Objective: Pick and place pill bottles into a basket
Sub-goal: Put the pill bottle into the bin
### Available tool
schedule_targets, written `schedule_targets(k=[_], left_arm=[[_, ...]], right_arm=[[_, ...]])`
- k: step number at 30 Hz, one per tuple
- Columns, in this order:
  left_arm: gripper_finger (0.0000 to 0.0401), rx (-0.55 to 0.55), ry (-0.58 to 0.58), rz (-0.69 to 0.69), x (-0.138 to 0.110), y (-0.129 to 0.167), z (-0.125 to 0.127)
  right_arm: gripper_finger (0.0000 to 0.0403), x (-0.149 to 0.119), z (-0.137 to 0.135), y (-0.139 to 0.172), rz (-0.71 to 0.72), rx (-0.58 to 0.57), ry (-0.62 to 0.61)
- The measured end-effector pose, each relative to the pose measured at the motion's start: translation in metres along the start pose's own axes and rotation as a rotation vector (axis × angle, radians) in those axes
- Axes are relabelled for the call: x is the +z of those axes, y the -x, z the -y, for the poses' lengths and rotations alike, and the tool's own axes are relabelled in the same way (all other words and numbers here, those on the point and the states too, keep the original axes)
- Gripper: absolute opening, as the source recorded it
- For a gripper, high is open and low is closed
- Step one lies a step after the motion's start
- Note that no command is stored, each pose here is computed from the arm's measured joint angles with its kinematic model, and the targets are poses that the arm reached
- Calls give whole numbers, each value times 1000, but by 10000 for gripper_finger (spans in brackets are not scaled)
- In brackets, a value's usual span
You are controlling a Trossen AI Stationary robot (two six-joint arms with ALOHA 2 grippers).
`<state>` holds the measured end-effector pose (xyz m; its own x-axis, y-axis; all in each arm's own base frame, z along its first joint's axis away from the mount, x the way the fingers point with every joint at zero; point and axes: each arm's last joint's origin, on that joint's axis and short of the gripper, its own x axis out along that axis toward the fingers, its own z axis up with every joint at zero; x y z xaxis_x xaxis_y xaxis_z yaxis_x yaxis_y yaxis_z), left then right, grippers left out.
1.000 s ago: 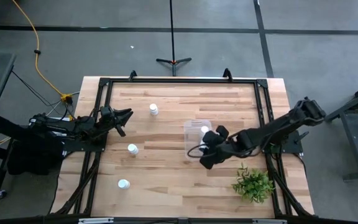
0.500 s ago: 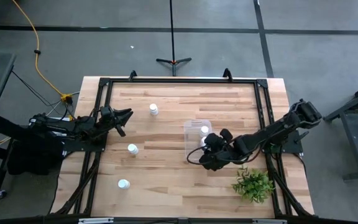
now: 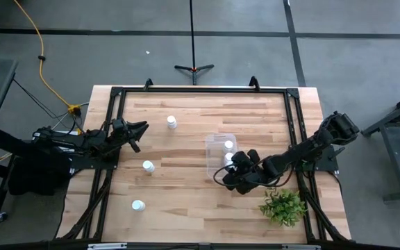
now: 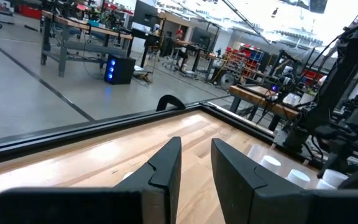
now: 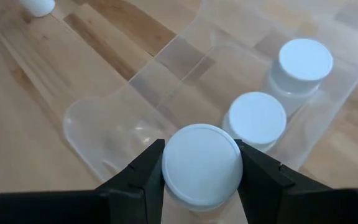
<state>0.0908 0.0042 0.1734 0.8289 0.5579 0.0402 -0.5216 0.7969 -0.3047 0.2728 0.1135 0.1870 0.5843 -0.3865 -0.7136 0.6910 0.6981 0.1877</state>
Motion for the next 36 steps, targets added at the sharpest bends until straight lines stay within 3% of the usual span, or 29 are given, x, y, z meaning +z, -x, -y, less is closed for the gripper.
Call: schedule_targets(k=[16,36], left_arm=[[124,0,0,0,0,0,0],[124,3,0,1,0,0,0]], right_arm=[[148,-7,0,-8,-21,-21,125],[161,-11,-2,-12,-55,-7,149]])
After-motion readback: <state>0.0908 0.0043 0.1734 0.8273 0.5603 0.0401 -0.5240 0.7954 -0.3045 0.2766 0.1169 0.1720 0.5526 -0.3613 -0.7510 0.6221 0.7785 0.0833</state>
